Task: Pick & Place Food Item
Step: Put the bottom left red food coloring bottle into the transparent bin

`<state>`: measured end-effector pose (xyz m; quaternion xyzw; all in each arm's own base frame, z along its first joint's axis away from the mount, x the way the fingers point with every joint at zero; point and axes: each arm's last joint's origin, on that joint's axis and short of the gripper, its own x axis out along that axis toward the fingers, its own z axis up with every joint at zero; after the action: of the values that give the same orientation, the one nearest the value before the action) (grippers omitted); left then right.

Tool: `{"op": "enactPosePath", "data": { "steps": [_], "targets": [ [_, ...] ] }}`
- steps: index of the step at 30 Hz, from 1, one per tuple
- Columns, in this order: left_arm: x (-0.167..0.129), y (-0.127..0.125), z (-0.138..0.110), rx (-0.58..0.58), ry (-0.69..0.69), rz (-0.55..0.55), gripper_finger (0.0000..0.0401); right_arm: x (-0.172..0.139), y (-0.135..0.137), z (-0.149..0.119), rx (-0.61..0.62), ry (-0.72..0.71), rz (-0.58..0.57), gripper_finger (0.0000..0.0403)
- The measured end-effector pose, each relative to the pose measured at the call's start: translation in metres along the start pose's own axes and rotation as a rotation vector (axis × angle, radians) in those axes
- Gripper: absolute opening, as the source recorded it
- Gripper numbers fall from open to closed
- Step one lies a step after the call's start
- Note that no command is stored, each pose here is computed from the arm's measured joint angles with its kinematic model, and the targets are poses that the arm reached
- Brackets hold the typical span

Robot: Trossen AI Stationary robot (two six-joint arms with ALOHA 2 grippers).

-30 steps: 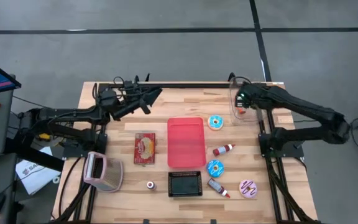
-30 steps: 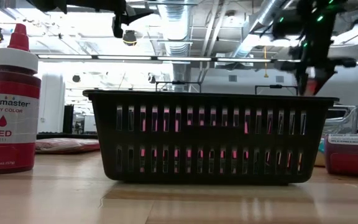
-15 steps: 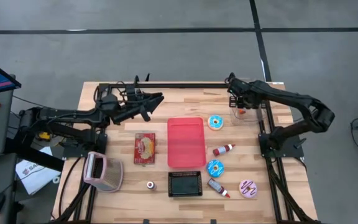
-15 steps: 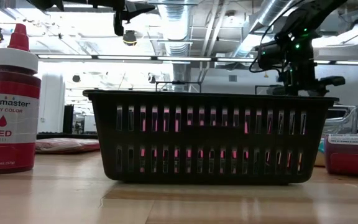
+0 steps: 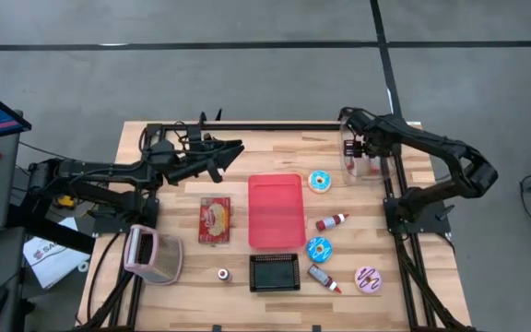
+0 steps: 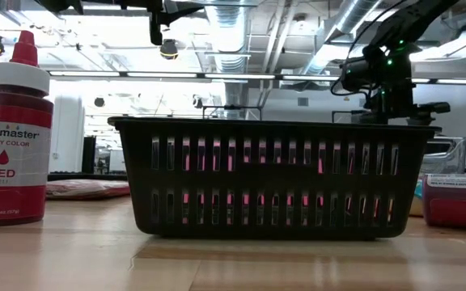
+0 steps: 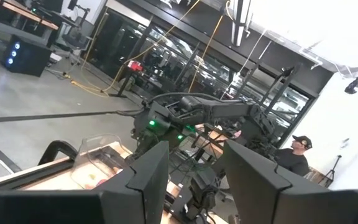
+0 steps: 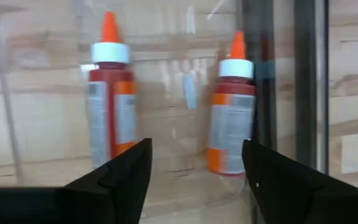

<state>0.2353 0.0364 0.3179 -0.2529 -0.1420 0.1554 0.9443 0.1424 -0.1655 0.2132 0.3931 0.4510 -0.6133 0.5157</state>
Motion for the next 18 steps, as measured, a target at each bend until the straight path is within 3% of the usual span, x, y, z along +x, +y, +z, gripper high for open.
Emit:
{"op": "enactPosePath", "data": {
  "steps": [5, 10, 14, 18],
  "targets": [
    [-0.001, 0.000, -0.002, 0.010, 0.038, -0.026, 0.0149, -0.015, -0.001, -0.009, -0.034, -0.003, 0.091, 0.0254],
    [-0.001, 0.004, -0.011, 0.031, 0.145, -0.016, 0.0149, -0.047, -0.003, -0.036, -0.060, -0.038, 0.231, 0.0255],
    [-0.002, 0.004, -0.014, 0.055, 0.176, -0.013, 0.0149, -0.077, -0.005, -0.067, -0.080, -0.038, 0.424, 0.0255],
    [-0.002, 0.004, -0.014, 0.069, 0.177, -0.018, 0.0149, -0.104, -0.001, -0.104, -0.237, -0.023, 0.654, 0.0255]
  ]
}}
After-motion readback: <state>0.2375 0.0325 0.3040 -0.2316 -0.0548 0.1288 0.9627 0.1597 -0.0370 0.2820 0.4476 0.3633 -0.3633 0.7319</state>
